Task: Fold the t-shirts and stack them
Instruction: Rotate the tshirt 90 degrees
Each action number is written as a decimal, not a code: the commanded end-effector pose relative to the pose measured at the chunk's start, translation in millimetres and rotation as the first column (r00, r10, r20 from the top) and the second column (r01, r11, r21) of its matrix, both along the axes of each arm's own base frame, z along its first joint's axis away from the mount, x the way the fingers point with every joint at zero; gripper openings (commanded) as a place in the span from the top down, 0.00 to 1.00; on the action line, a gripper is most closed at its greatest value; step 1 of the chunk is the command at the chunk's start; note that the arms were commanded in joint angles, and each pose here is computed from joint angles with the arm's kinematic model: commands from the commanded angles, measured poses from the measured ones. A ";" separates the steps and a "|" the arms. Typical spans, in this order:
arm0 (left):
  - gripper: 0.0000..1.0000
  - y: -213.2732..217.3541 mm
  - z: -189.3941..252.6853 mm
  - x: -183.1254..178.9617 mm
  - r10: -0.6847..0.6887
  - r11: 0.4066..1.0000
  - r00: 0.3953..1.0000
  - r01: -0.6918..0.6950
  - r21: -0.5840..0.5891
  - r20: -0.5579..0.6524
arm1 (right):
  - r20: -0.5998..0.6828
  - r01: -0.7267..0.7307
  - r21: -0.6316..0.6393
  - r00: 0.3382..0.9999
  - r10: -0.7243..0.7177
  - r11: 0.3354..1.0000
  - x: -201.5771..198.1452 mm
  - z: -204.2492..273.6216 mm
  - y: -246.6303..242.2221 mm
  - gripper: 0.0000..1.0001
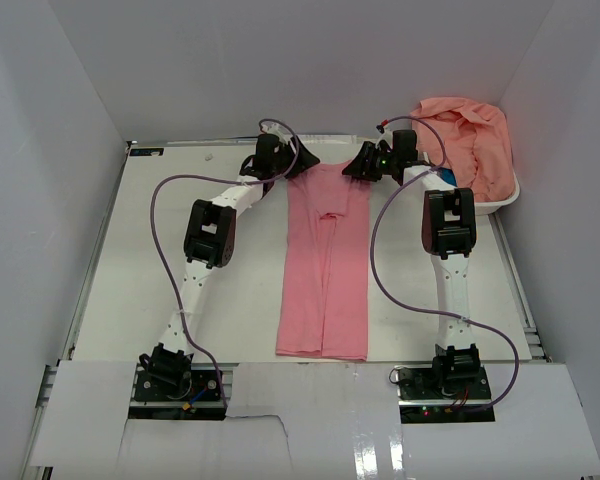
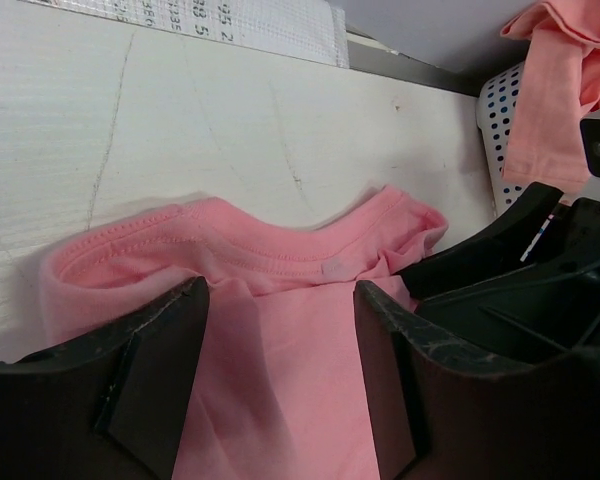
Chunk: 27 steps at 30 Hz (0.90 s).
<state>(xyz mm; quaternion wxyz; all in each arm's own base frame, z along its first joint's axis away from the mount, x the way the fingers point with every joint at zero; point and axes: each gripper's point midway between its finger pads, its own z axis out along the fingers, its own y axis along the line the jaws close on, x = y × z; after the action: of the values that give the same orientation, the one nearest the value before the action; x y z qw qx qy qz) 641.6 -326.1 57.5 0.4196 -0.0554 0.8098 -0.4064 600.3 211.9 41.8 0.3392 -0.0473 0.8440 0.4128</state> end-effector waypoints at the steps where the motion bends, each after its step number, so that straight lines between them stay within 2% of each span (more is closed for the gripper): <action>1: 0.28 4.5 54.7 4.7 0.020 1.000 0.996 -0.021 0.010 0.089 | -0.159 -0.014 -0.032 0.987 0.009 0.999 -30.0 -34.3 0.5 0.49; 7: 0.27 -2.0 82.6 3.8 -0.002 0.999 0.993 0.008 -0.047 0.114 | -0.159 -0.017 -0.020 0.987 0.014 1.000 -31.4 -31.8 1.9 0.49; 12: 0.21 -7.8 162.9 -16.8 -0.075 0.988 0.970 0.104 -0.117 0.229 | -0.127 -0.057 -0.005 0.990 0.056 0.998 -33.7 -20.0 5.3 0.49; 13: 0.21 -3.4 174.8 -20.5 -0.077 0.988 0.965 0.107 -0.108 0.250 | -0.117 -0.062 -0.003 0.991 0.061 0.998 -33.9 -14.7 5.7 0.49; 14: 0.20 0.3 168.3 -27.9 -0.080 0.989 0.970 0.105 -0.099 0.231 | -0.118 -0.070 -0.002 0.991 0.069 0.998 -36.8 -15.3 5.8 0.49; 15: 0.19 5.9 215.4 -38.2 -0.073 0.987 0.945 0.115 -0.116 0.318 | -0.095 -0.074 0.004 0.993 0.074 0.997 -35.4 -11.2 6.7 0.49; 21: 0.17 32.7 309.7 -80.2 -0.037 0.991 0.879 0.093 -0.095 0.476 | -0.076 -0.088 0.029 0.993 0.090 0.996 -34.3 -3.5 10.3 0.49; 23: 0.16 42.4 310.0 -86.9 -0.013 0.994 0.888 0.060 -0.089 0.459 | -0.073 -0.094 0.042 0.993 0.097 0.995 -33.6 -1.4 12.0 0.49; 24: 0.17 47.3 289.7 -89.7 -0.003 0.997 0.913 0.036 -0.074 0.407 | -0.064 -0.095 0.048 0.993 0.098 0.994 -32.0 2.7 12.9 0.49; 25: 0.18 52.3 292.5 -97.2 0.011 0.997 0.919 0.020 -0.073 0.394 | -0.046 -0.096 0.050 0.994 0.098 0.994 -29.5 8.5 12.5 0.49; 27: 0.19 59.1 242.7 -106.1 0.027 0.999 0.963 -0.017 -0.038 0.267 | 0.000 -0.099 0.046 0.995 0.099 0.994 -24.1 24.7 12.8 0.49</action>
<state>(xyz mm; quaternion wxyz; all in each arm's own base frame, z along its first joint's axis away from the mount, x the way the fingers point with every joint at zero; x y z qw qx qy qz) 535.5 -281.3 379.1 0.5842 0.0270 0.6660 -0.4632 579.2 218.5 44.9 0.3128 -0.0623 0.8388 0.4411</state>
